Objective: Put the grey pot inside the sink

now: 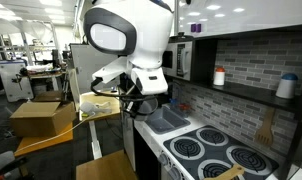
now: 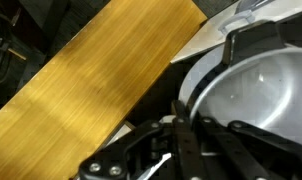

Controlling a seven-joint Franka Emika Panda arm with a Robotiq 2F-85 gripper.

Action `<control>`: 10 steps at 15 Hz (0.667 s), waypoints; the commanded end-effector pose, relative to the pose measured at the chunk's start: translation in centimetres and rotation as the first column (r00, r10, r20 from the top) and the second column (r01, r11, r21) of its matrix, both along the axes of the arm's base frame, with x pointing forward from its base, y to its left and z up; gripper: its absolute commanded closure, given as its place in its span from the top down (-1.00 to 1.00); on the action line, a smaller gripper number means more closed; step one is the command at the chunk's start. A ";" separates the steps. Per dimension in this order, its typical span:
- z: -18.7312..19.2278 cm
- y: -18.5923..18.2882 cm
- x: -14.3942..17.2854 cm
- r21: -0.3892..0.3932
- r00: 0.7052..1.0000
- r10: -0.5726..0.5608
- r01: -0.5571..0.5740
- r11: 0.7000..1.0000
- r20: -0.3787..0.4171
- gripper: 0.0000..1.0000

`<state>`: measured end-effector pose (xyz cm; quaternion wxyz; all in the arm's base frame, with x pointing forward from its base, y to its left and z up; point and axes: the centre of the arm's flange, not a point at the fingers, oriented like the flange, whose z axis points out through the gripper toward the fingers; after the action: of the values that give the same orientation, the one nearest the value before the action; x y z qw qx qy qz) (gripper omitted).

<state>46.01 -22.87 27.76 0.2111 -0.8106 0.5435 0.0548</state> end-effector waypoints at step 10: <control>4.3 2.1 14.1 0.135 0.907 -0.419 0.420 0.898 -0.035 -0.97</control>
<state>57.49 -20.66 32.75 0.2577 -0.6929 0.6725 0.0351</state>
